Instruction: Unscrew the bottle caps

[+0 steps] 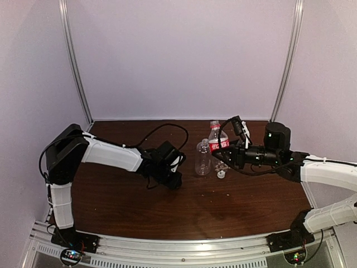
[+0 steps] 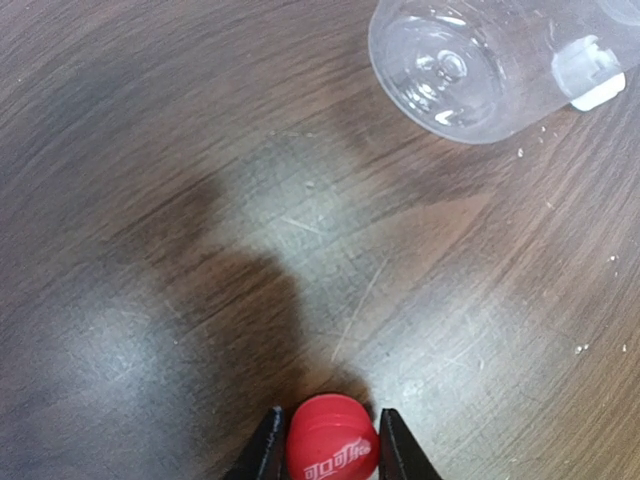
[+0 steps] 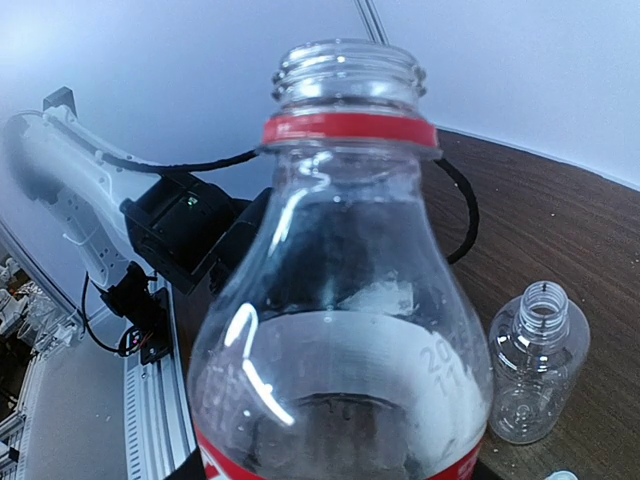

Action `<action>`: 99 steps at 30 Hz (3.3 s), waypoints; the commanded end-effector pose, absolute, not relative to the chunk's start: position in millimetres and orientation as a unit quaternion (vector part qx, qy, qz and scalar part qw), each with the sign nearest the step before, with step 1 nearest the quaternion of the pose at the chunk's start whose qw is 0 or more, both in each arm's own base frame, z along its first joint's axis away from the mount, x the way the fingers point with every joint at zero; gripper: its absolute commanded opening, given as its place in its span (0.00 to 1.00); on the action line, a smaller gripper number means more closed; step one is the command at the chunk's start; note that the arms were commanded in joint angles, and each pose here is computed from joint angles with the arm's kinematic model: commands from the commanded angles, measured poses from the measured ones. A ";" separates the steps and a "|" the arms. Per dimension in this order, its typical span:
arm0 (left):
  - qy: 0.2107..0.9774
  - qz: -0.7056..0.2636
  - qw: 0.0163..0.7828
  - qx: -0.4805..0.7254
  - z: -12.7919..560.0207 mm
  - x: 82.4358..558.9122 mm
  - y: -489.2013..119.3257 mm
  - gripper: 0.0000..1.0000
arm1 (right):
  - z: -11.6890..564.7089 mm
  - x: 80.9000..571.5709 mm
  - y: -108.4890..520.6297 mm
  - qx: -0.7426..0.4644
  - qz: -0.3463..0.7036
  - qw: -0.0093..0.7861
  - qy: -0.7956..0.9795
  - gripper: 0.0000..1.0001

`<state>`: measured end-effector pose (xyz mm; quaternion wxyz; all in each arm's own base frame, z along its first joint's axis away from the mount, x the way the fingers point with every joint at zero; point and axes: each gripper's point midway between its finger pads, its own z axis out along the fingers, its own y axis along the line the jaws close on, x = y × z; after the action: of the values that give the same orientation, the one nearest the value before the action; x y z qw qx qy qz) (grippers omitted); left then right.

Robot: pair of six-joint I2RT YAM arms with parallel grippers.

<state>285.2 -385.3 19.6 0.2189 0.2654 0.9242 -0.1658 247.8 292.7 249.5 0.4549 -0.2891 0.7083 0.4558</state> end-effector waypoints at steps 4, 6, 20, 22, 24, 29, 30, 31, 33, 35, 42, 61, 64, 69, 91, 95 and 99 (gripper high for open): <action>0.919 -0.165 0.225 0.280 24.2 288.3 -385.8 0.53 | 244.1 250.7 288.7 -0.287 0.445 0.460 0.713 0.24; 0.913 -0.167 0.238 0.286 37.7 290.0 -386.5 0.63 | 241.5 249.8 289.6 -0.294 0.444 0.458 0.712 0.23; 0.762 -0.366 0.364 0.391 246.3 233.2 -394.9 0.90 | 247.1 195.9 307.1 -0.417 0.520 0.396 0.632 0.31; 0.733 -0.406 0.375 0.398 277.4 220.3 -396.6 0.90 | 250.7 188.5 309.6 -0.428 0.534 0.388 0.617 0.32; 0.708 -0.441 0.372 0.407 300.9 209.2 -400.6 0.91 | 253.8 183.7 312.1 -0.436 0.542 0.384 0.608 0.32; 0.677 -0.500 0.337 0.422 325.0 194.4 -417.3 0.91 | 260.9 174.1 321.4 -0.454 0.551 0.374 0.592 0.35; 0.670 -0.511 0.332 0.424 329.3 192.2 -420.7 0.91 | 261.6 173.5 322.9 -0.456 0.551 0.372 0.592 0.35; 0.665 -0.521 0.326 0.425 331.3 190.6 -424.0 0.91 | 262.4 172.9 324.4 -0.457 0.551 0.372 0.590 0.35; 0.656 -0.535 0.321 0.424 335.2 190.3 -429.6 0.91 | 262.5 171.4 327.6 -0.461 0.552 0.369 0.589 0.35; 0.652 -0.543 0.317 0.424 337.1 189.7 -432.9 0.89 | 262.4 169.9 330.5 -0.464 0.553 0.365 0.588 0.35; 0.642 -0.560 0.306 0.425 335.2 190.8 -442.6 0.74 | 261.8 167.7 339.1 -0.471 0.555 0.358 0.584 0.34; 0.653 -0.540 0.313 0.429 323.5 197.7 -442.8 0.10 | 249.1 186.4 345.6 -0.446 0.521 0.367 0.628 0.62; 0.679 -0.504 0.334 0.416 319.7 212.6 -428.6 0.00 | 240.2 199.5 341.1 -0.426 0.487 0.377 0.663 0.90; 0.750 -0.407 0.373 0.366 296.5 258.3 -388.1 0.00 | 233.0 212.6 326.7 -0.397 0.442 0.399 0.699 1.00; 0.821 -0.213 0.427 0.313 207.5 369.7 -382.4 0.00 | 244.5 251.9 270.4 -0.245 0.339 0.474 0.775 1.00; 0.827 -0.215 0.419 0.308 189.8 376.1 -389.5 0.00 | 236.7 254.9 269.2 -0.240 0.332 0.467 0.784 1.00; 0.834 -0.213 0.408 0.305 174.5 377.5 -391.0 0.01 | 233.5 255.9 267.4 -0.236 0.329 0.465 0.787 1.00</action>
<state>362.1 -382.4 158.1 0.3733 0.3195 0.8477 -0.2000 250.6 274.3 242.1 0.4685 -0.2544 0.7736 0.3426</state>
